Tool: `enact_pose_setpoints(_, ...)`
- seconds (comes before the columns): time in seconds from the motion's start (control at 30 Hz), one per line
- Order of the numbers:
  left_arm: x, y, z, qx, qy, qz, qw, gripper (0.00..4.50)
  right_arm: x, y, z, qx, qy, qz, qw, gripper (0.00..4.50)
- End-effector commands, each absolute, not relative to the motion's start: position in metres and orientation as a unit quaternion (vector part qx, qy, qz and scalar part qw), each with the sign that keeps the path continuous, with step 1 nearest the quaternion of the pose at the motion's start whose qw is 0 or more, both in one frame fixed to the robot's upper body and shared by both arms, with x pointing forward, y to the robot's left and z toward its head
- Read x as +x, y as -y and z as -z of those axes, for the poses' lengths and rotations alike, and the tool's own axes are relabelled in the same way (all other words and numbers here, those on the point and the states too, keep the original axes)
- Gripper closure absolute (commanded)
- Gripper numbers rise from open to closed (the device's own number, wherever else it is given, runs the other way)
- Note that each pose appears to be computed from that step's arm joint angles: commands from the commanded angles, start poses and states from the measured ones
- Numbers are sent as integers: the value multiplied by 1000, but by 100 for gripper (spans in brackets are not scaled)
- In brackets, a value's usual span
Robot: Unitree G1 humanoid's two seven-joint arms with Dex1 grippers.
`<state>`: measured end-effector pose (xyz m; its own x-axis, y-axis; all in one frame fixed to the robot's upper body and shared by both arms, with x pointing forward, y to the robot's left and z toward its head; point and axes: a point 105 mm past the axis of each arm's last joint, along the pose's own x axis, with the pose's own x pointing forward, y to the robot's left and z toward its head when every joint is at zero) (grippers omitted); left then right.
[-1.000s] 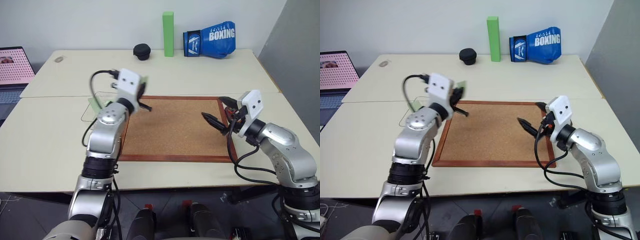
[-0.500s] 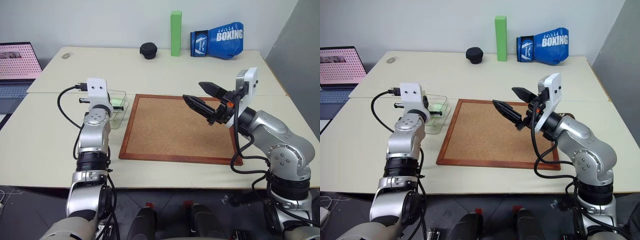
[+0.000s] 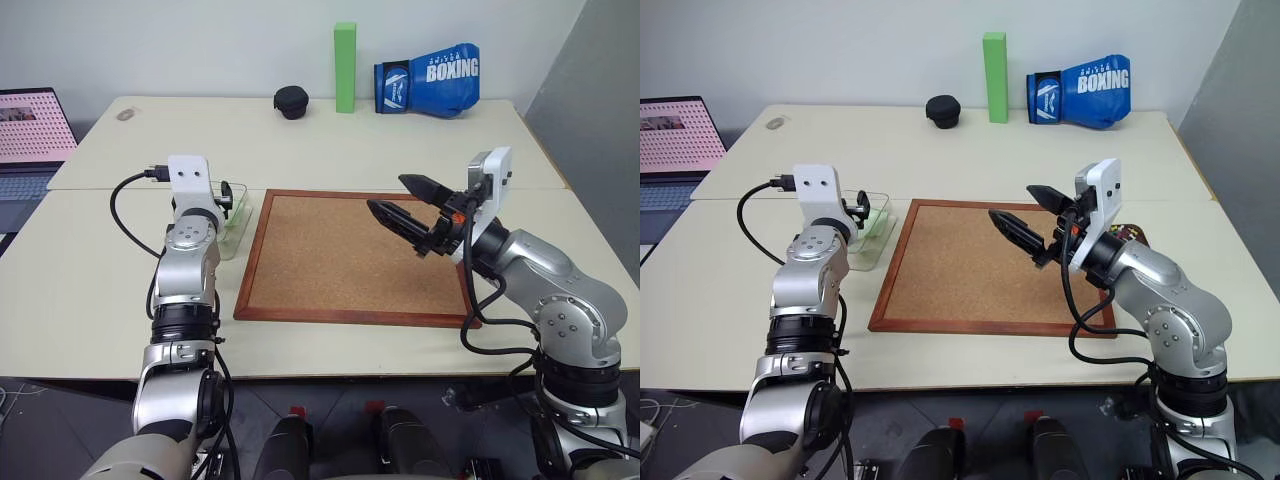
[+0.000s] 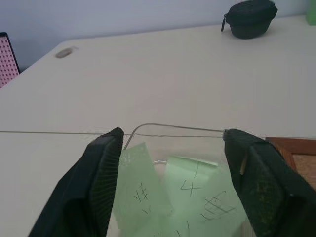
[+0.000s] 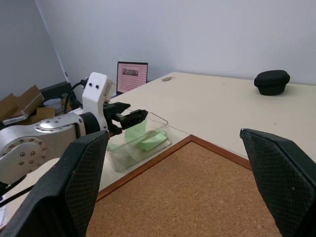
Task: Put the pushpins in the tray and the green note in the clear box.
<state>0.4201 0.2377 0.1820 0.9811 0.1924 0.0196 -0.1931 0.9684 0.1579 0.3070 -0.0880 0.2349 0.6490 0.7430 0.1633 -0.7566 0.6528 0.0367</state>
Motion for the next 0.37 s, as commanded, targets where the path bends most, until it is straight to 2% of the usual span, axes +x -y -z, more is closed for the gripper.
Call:
enact_pose_setpoints(0.03,399,-186,-208,62,67,52,994,15,311,106,-231,21,87,-334,938,0)
enact_pose_setpoints(0.17,367,-149,-174,45,24,153,987,6,321,125,-199,-1,60,-218,974,0)
enact_pose_setpoints(0.3,345,-141,-147,22,2,142,990,6,322,134,-171,-68,46,-141,987,0)
enact_pose_setpoints(0.37,340,-143,-139,9,-8,123,992,6,320,133,-161,-57,38,-115,991,0)
